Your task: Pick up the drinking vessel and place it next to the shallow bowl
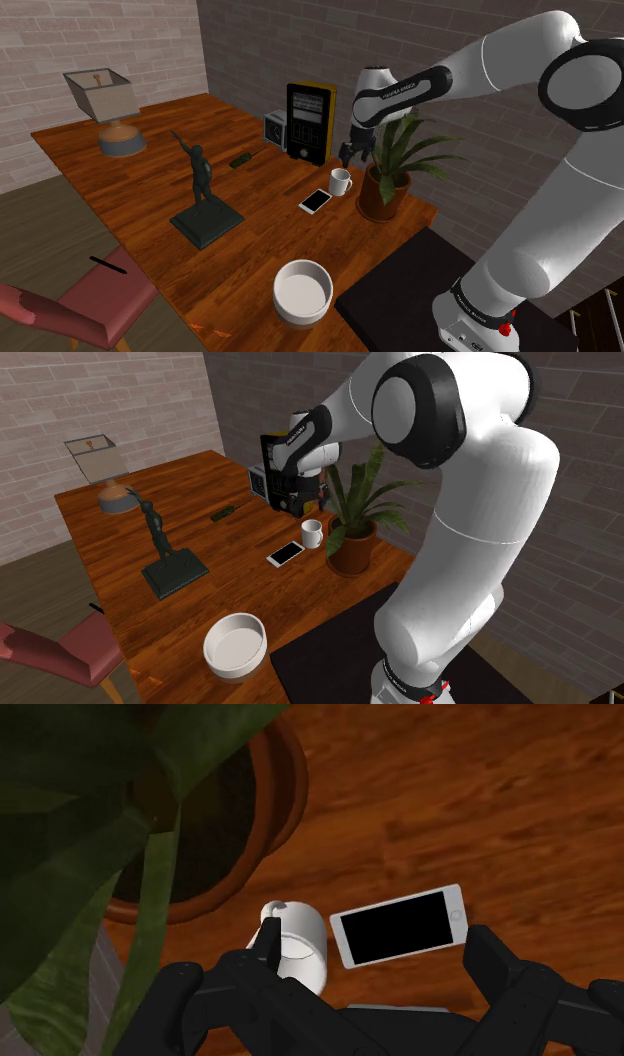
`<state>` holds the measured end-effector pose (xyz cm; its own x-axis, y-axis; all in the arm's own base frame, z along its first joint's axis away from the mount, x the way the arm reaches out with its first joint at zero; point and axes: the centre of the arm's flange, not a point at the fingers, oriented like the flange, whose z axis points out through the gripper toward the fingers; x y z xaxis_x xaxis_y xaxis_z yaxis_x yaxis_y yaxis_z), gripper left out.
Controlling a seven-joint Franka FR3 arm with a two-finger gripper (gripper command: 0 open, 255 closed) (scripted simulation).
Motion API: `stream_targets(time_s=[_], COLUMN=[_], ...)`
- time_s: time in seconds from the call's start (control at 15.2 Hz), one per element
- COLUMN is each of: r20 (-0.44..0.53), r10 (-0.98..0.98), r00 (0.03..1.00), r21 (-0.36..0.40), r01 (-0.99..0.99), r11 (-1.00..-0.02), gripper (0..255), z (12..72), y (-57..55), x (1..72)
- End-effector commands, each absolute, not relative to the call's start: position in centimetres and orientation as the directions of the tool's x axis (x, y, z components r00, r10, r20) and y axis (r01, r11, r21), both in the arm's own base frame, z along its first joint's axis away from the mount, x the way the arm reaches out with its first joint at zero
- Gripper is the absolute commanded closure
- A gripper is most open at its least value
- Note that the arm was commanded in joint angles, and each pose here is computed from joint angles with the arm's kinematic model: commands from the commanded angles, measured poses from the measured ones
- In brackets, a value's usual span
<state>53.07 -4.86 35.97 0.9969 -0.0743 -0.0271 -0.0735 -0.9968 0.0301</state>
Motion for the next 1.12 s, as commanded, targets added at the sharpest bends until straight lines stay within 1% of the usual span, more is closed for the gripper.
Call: stream_targets(time_s=[0.0, 0.79, 1.06], r20=[-0.029, -0.043, -0.043], r10=[-0.077, -0.093, -0.094], r00=[0.997, 0.995, 0.995], r21=[0.034, 0.054, 0.054], r01=[-0.076, -0.091, -0.092], r11=[-0.997, -0.994, -0.994], gripper=[0, 0, 0], z=[34.1, 22.0, 20.1], y=[-5.1, -7.9, -8.0], x=[54.5, 64.6, 64.8])
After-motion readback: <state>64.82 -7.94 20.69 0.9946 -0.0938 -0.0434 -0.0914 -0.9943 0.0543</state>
